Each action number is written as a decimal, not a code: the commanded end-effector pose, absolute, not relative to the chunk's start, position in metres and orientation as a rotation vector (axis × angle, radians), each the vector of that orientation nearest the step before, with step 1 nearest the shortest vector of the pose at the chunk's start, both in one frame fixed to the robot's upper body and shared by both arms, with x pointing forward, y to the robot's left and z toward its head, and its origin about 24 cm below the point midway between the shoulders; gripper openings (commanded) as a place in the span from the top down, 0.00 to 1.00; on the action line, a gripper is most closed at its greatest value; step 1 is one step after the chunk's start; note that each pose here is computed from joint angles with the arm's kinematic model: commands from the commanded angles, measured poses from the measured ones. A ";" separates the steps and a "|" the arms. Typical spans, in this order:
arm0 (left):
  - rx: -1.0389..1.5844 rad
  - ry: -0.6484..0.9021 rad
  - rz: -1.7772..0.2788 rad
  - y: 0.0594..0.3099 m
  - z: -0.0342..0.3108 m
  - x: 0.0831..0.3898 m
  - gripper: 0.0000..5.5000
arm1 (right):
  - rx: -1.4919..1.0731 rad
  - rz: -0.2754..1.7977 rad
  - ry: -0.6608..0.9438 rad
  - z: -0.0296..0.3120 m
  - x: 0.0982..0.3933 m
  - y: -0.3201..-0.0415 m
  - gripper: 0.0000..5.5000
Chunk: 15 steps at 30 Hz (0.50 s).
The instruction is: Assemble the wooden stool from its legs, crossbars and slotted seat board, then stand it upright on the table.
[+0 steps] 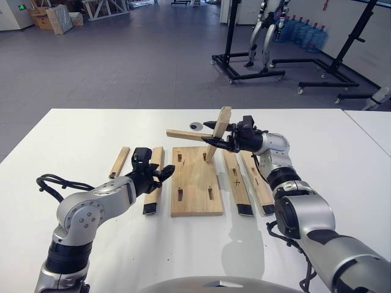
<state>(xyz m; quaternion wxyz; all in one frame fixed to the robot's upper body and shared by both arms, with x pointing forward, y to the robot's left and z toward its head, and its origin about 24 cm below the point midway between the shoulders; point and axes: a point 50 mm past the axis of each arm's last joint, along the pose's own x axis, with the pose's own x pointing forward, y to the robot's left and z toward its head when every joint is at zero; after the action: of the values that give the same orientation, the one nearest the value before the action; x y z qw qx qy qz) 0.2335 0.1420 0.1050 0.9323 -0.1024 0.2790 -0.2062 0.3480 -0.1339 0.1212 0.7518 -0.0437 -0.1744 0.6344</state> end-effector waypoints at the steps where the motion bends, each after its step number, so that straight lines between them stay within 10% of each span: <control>1: -0.196 0.581 -0.423 0.142 0.104 0.231 0.43 | -0.147 1.383 -0.429 0.137 0.354 -0.127 0.63; 15: -0.189 0.590 -0.432 0.140 0.103 0.229 0.43 | -0.147 1.372 -0.345 0.119 0.352 -0.124 0.63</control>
<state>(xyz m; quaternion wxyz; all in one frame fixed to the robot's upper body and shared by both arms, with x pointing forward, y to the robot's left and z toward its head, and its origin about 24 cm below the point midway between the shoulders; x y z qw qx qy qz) 0.2318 0.1377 0.1029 0.9295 -0.0975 0.2846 -0.2136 0.3513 -0.1226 0.1197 0.7556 -0.0538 -0.1687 0.6307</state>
